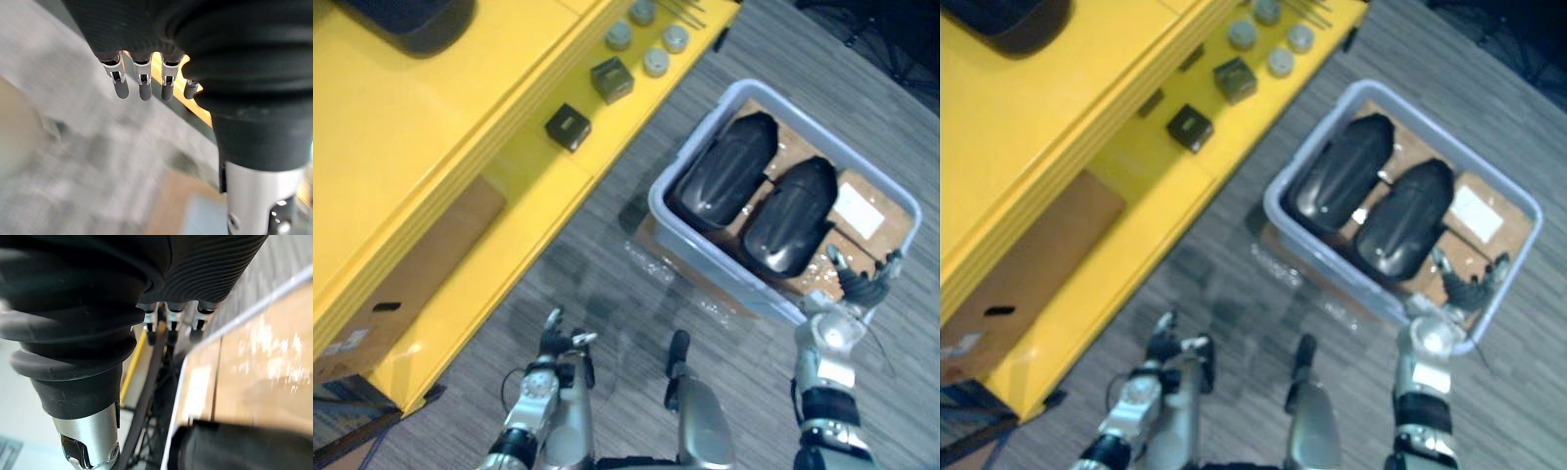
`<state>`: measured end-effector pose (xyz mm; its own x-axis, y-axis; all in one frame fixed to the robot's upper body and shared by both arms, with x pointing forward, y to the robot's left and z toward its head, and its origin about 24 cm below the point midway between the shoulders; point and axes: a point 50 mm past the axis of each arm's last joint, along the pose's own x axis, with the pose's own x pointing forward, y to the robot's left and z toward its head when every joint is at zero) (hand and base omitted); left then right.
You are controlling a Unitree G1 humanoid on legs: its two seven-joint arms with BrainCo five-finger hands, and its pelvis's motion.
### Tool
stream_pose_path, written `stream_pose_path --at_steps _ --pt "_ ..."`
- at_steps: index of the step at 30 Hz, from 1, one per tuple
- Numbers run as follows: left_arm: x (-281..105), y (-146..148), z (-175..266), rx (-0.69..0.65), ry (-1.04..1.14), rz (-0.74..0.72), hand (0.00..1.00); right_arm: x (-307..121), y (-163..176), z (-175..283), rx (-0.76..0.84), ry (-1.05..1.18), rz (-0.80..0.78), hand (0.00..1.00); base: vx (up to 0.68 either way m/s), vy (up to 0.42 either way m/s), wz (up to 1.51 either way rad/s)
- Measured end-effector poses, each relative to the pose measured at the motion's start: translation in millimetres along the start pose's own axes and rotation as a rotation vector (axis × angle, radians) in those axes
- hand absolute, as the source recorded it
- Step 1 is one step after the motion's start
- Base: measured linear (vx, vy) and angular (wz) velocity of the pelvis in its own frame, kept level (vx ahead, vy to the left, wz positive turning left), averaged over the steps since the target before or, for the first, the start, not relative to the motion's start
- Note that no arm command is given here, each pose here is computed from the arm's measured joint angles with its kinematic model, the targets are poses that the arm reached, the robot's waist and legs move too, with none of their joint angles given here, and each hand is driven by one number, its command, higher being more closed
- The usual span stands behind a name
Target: Walk over and take plastic housings, then place them on the shelf
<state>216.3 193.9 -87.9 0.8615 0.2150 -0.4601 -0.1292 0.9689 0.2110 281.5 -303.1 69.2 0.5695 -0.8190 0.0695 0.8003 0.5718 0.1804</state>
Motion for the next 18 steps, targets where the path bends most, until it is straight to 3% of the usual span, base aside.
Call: stream_pose_path --at_steps 5,9,18 --pt "2 12 -2 -0.094 0.016 0.056 0.0 19 8 14 -0.022 -0.029 0.006 0.0 -0.05 0.033 0.04" --pt "5 13 2 -0.149 -0.002 0.066 0.0 30 6 12 -0.068 0.021 -0.085 0.0 -0.05 -0.002 0.11" --pt "5 16 6 -0.152 -0.063 0.064 0.0 62 4 41 -0.096 0.025 -0.205 0.0 -0.04 -0.004 -0.01"
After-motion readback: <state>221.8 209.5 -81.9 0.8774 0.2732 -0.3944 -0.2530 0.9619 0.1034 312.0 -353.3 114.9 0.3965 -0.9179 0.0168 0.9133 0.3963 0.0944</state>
